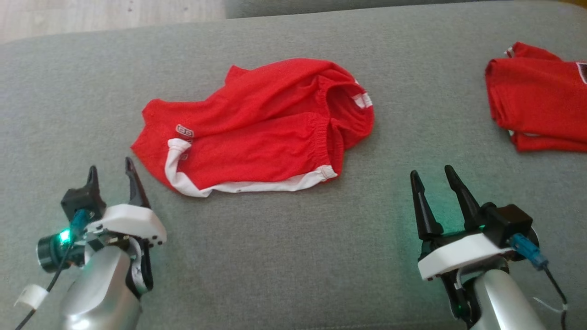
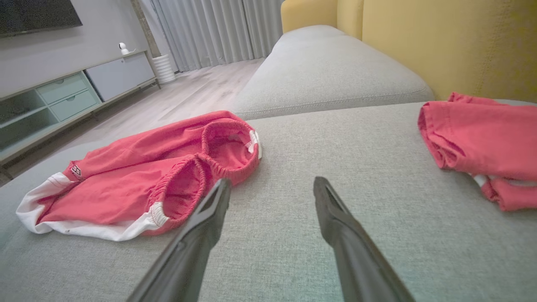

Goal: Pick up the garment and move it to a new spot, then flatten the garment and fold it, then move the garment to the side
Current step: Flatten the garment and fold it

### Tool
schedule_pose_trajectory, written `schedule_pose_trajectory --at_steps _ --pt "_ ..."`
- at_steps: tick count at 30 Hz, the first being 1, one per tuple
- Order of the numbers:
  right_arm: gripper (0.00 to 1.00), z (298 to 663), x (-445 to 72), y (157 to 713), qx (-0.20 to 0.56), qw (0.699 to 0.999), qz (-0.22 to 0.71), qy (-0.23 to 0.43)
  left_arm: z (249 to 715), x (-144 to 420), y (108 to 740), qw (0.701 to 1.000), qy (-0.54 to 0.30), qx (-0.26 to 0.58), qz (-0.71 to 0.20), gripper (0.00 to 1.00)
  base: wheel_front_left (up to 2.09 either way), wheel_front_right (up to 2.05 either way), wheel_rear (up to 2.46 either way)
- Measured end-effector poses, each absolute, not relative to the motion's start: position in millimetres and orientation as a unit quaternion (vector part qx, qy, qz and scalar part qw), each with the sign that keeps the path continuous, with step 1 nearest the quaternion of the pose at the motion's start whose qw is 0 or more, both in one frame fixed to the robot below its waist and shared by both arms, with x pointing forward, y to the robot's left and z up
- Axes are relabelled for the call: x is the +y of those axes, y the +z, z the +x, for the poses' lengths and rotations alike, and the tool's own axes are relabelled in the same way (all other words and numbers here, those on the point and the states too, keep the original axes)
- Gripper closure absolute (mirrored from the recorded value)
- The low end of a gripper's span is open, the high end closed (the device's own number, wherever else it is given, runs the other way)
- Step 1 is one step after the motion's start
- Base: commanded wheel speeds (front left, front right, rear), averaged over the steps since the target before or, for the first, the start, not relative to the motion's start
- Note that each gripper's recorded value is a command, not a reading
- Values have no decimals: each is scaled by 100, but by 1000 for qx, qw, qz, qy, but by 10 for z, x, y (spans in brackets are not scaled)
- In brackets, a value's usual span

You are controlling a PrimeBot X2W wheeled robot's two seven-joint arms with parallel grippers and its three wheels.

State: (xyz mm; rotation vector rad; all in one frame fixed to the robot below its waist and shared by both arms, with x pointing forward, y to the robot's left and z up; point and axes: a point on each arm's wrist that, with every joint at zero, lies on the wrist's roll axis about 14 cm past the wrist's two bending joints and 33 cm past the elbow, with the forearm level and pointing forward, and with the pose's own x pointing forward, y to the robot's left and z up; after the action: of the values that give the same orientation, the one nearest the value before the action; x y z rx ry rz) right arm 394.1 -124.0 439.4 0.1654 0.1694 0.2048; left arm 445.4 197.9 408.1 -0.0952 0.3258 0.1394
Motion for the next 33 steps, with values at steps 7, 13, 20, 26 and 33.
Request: schedule_pose_trajectory --at_steps 7,13,20,26,33 --pt "0 3942 -894 4341 102 981 48 161 4270 1920 4197 987 56 134 -63 0 0 0 0" --pt "0 4045 -399 4289 124 962 4 241 3961 1870 4187 987 57 130 -81 0 0 0 0" --pt "0 4125 -124 4023 175 941 -35 286 3622 1992 4177 982 92 129 -99 0 0 0 0" --pt "36 4184 -29 3845 211 930 -36 299 3481 2066 4166 980 110 129 -102 0 0 0 0" --pt "100 4306 -14 3943 191 936 -18 296 3542 2013 4218 982 102 120 -99 0 0 0 0"
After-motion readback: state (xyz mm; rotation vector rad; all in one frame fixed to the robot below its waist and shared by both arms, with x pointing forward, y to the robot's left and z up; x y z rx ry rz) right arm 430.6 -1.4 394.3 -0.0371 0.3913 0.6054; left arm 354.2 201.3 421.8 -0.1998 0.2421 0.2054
